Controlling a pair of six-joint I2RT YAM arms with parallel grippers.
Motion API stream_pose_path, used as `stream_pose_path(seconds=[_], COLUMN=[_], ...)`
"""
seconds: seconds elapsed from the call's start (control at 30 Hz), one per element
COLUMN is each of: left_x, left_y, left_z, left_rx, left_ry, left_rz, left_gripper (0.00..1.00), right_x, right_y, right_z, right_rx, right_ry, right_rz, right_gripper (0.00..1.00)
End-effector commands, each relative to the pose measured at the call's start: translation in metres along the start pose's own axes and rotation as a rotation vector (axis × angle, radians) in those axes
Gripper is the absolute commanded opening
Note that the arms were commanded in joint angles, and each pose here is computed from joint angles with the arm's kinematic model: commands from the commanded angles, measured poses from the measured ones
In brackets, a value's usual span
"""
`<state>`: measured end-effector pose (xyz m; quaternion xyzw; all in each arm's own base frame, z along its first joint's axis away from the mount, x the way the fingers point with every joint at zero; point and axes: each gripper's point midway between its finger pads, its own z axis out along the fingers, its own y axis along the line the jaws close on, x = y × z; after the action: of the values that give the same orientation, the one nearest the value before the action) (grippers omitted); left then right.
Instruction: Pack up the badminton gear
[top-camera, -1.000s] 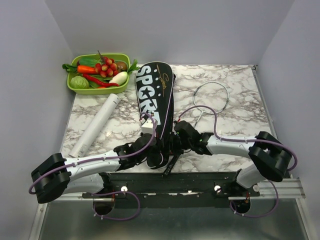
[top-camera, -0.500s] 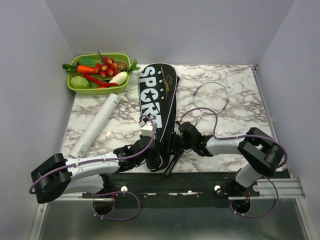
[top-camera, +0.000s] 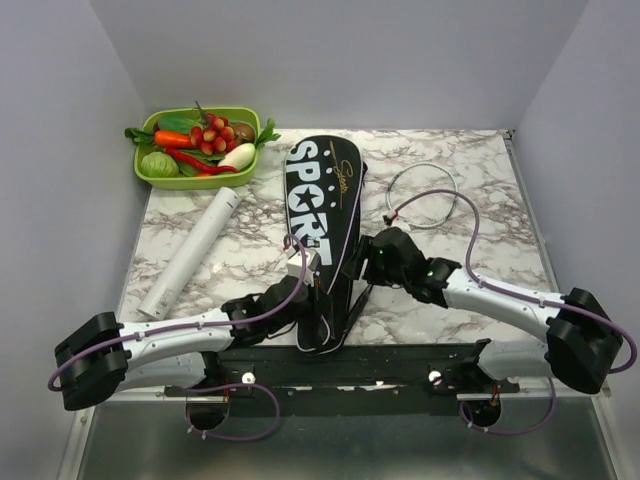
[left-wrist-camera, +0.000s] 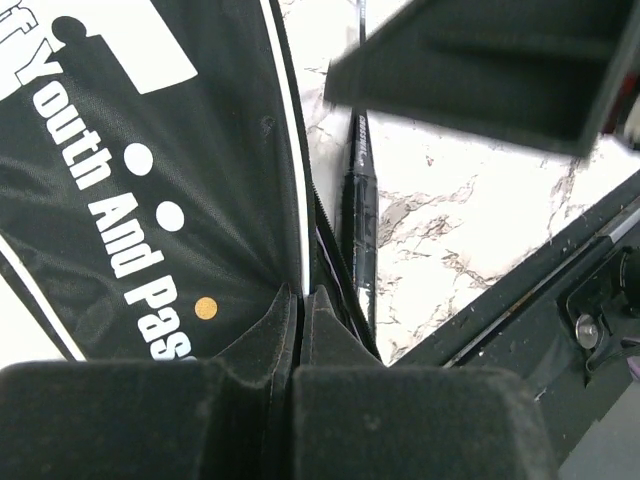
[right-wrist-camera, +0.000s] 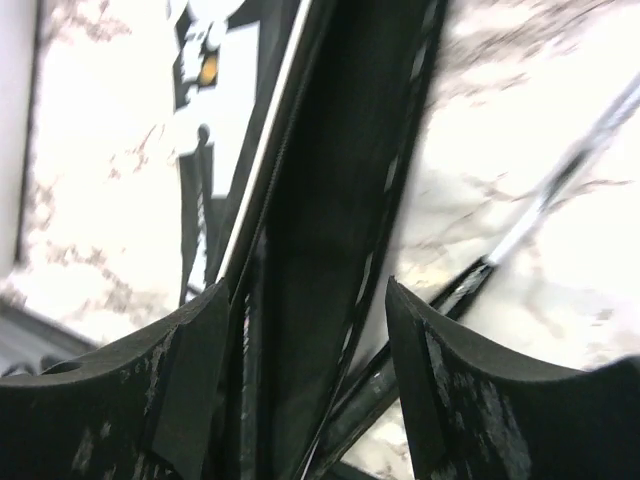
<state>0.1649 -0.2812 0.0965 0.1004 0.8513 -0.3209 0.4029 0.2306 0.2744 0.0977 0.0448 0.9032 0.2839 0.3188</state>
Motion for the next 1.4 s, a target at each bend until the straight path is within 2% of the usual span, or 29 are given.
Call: stream_pose_path(seconds=[0.0,0.27,0.6,0.73,0.93,1.03,1.17,1.37], left_x=[0.005,0.001,-0.002,-0.001,-0.001,-0.002,-0.007,-0.028], left_y=[-0.014,-0.011,-0.019,-0.02,-0.022,-0.021,-0.021,-0.017], left_z=[-0.007,-0.015,-0.013,-0.012,-0.01,-0.008,-0.006,-0.005], left_rx=[0.075,0.082,0.116,0.126,0.129,0.126,0.111,0.069], left_ry=[0.04,0.006,0.002,0.006,0.007,0.003,-0.002,-0.022], left_rz=[0.009,0.012,0.032,0.037,0.052,0.059,0.066,0.069], left_gripper=[0.0,0.0,0.0,0.0,0.0,0.0,0.0,0.0], right_x=[-0.035,-0.072,-0.097,-0.084,-0.073,-0.068,-0.078,-0.115], right_y=[-0.066,-0.131,-0.15,-0.164,-0.174,-0.178,-0.181,-0.167], right_z=[-0.015,-0.001,0.047,0.065,0.069,0.069,0.057,0.008], right_rx=[0.354,0.59,0.643,0.682,0.709,0.716,0.749,0.768], right_ry=[-0.099,-0.114,-0.047,0.024,0.07,0.093,0.059,-0.031], right_rz=[-0.051,0.062,0.129,0.131,0.117,0.105,0.064,-0.032], right_gripper=[0.72,0.72,0.71,0.67,0.38,0.01,0.01,0.01])
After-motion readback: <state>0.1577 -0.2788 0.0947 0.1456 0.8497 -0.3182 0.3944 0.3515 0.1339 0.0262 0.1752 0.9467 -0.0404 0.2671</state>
